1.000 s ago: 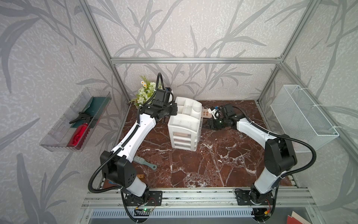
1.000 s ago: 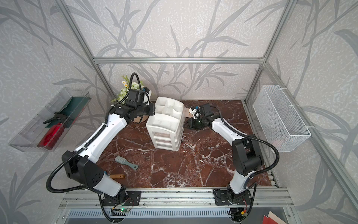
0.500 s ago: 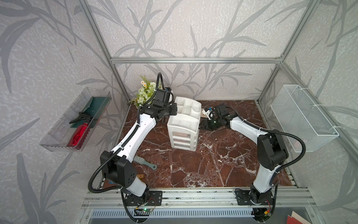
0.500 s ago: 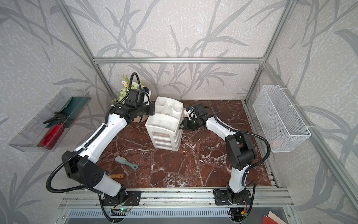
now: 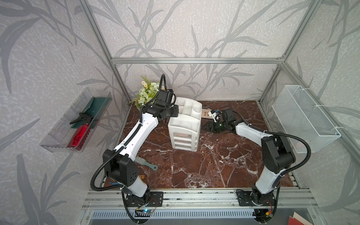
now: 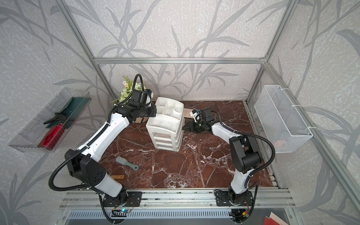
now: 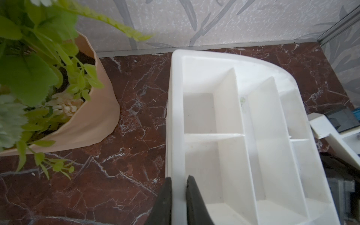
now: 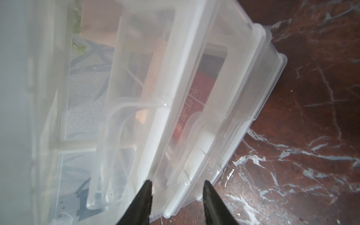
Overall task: Take the postcards out of the drawer
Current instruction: Close the drawer in the storage box, then open the drawer in the storage box.
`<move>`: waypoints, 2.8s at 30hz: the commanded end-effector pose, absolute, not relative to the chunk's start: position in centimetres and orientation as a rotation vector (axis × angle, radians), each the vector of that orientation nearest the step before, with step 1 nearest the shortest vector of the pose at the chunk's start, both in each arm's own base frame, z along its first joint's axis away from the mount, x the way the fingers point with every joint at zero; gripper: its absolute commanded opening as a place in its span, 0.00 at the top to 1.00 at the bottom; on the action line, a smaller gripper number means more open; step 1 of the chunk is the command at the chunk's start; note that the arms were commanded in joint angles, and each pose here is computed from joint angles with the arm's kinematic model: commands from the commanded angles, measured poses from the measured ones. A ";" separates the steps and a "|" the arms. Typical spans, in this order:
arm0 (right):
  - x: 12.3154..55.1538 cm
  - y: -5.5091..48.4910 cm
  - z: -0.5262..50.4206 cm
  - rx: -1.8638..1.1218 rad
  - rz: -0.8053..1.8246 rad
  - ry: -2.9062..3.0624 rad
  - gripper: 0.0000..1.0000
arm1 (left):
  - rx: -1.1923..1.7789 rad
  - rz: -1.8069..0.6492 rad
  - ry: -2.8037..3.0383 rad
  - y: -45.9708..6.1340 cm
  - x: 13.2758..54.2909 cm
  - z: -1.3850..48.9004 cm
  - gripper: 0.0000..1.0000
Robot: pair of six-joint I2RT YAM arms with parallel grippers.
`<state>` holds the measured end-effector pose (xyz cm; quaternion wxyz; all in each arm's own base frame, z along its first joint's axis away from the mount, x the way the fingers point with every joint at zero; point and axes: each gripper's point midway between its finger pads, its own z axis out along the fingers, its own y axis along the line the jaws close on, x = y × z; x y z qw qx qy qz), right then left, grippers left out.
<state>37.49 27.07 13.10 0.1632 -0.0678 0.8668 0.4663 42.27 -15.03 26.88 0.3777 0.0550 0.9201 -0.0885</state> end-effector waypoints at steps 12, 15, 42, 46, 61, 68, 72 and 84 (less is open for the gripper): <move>37.4 27.9 13.2 -0.057 1.625 2.261 0.53 | 0.173 -0.050 2.468 -11.9 39.5 25.1 1.00; 37.6 28.0 12.8 -0.030 1.661 2.236 0.51 | 0.182 -0.046 2.461 -11.6 38.8 25.2 1.00; 37.4 30.8 13.2 -0.024 1.917 2.045 0.41 | 0.189 -0.067 2.473 -11.7 38.3 24.5 1.00; 37.3 31.0 13.1 -0.024 1.923 2.050 0.41 | 0.188 -0.067 2.473 -11.7 38.3 24.5 1.00; 36.8 31.9 14.1 -0.051 1.963 2.030 0.46 | 0.188 -0.071 2.486 -11.8 38.3 23.9 1.00; 36.7 32.4 14.6 -0.067 1.979 2.022 0.46 | 0.188 -0.071 2.489 -11.9 38.3 23.7 1.00; 36.4 32.7 14.8 -0.069 1.997 2.013 0.47 | 0.191 -0.053 2.498 -11.7 38.3 23.3 1.00; 36.4 32.6 16.1 -0.065 2.057 1.948 0.52 | 0.187 0.048 2.529 -10.7 38.2 22.6 1.00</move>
